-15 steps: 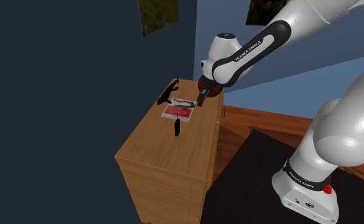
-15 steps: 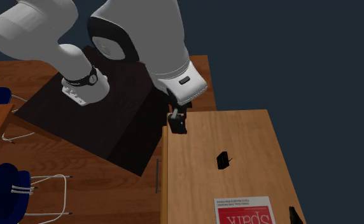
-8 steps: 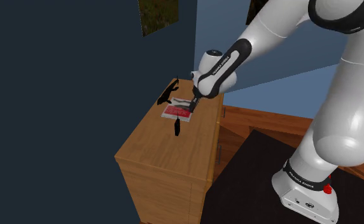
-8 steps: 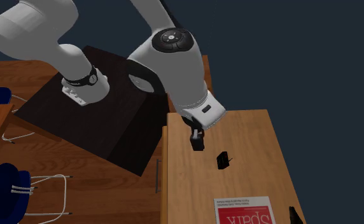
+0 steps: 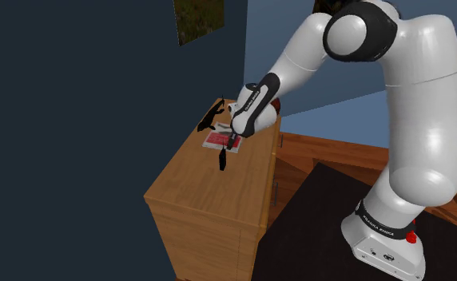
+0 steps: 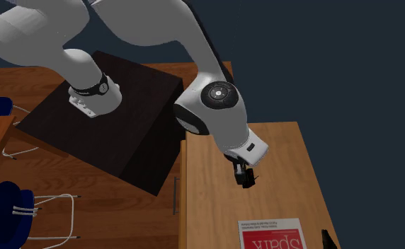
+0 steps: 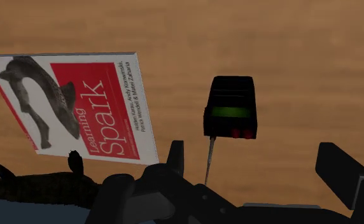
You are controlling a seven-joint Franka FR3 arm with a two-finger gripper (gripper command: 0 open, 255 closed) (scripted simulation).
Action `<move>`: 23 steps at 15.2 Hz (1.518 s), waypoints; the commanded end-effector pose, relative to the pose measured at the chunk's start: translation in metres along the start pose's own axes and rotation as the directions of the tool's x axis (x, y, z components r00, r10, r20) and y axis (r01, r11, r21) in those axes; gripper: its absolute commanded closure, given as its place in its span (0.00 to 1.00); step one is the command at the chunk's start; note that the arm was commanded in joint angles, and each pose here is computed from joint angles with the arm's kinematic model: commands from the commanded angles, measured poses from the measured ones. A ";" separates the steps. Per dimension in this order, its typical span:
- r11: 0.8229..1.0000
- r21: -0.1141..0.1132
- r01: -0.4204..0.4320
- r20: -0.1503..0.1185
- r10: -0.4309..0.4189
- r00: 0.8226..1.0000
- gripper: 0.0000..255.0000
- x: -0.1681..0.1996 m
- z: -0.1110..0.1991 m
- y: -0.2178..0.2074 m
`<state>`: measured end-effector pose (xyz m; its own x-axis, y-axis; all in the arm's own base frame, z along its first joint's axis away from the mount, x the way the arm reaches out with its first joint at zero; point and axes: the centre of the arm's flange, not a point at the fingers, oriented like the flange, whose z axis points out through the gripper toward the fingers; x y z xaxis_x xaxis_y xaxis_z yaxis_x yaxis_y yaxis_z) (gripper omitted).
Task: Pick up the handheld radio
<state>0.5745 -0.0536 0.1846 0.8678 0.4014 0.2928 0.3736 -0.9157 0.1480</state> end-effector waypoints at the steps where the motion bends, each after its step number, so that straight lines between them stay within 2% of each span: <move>1: 1.000 0.001 0.026 -0.014 -0.026 1.000 0.00 0.009 0.026 0.001; 5: 0.997 0.001 0.073 -0.037 -0.073 0.997 0.00 0.024 0.070 0.004; 14: 0.997 0.001 0.073 -0.037 -0.073 0.997 0.00 0.013 0.108 -0.002; 15: 0.997 0.001 0.073 -0.037 -0.073 0.997 1.00 0.012 0.107 -0.002; 23: 0.997 0.001 0.073 -0.037 -0.073 0.997 1.00 0.013 0.107 -0.002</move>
<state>0.6202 -0.0486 0.0873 0.8249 0.4678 0.3173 0.4366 -0.8838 0.1681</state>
